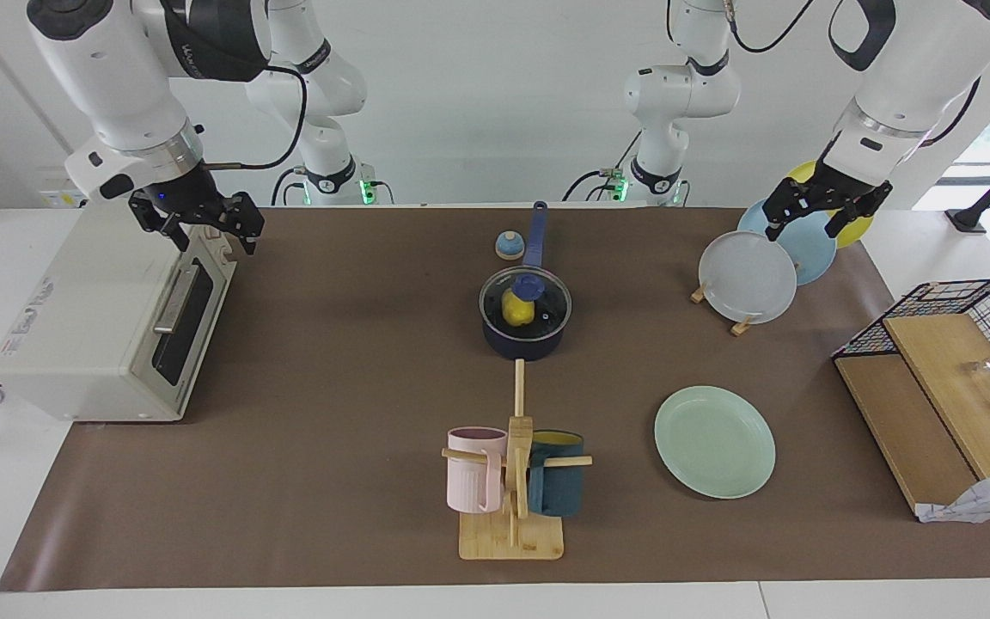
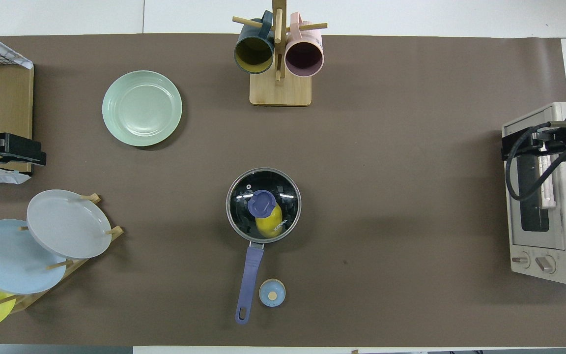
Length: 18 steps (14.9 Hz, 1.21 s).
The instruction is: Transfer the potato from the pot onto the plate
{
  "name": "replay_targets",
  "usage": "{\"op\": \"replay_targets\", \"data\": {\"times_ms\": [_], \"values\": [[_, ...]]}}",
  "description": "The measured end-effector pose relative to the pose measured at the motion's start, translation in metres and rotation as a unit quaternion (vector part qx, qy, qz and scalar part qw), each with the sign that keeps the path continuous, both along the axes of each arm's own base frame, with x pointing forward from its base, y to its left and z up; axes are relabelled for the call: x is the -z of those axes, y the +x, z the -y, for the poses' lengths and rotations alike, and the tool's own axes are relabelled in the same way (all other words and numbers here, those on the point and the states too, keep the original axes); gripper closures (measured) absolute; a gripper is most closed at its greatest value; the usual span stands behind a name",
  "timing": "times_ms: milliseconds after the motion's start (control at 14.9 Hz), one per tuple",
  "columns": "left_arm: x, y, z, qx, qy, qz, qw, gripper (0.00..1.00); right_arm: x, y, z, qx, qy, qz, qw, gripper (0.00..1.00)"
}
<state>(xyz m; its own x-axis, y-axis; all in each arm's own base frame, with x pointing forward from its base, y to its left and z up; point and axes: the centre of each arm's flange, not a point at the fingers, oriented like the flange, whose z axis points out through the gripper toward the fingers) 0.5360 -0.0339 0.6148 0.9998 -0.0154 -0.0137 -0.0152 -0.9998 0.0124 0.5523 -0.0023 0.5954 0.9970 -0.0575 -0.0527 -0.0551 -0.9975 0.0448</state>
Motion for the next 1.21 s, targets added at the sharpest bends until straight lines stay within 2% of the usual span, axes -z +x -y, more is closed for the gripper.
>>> {"op": "replay_targets", "data": {"times_ms": [804, 1005, 1206], "values": [[0.000, 0.000, 0.000, 0.000, 0.000, 0.000, 1.000, 0.00, -0.001, 0.000, -0.002, -0.002, 0.003, 0.001, 1.000, 0.00], [0.000, 0.000, 0.000, 0.000, 0.000, 0.000, 1.000, 0.00, -0.002, 0.000, -0.018, -0.029, 0.044, 0.002, 0.999, 0.00], [0.000, 0.000, 0.000, 0.000, 0.000, 0.000, 1.000, 0.00, -0.003, 0.002, -0.062, -0.059, 0.055, 0.002, 0.997, 0.00]]}}
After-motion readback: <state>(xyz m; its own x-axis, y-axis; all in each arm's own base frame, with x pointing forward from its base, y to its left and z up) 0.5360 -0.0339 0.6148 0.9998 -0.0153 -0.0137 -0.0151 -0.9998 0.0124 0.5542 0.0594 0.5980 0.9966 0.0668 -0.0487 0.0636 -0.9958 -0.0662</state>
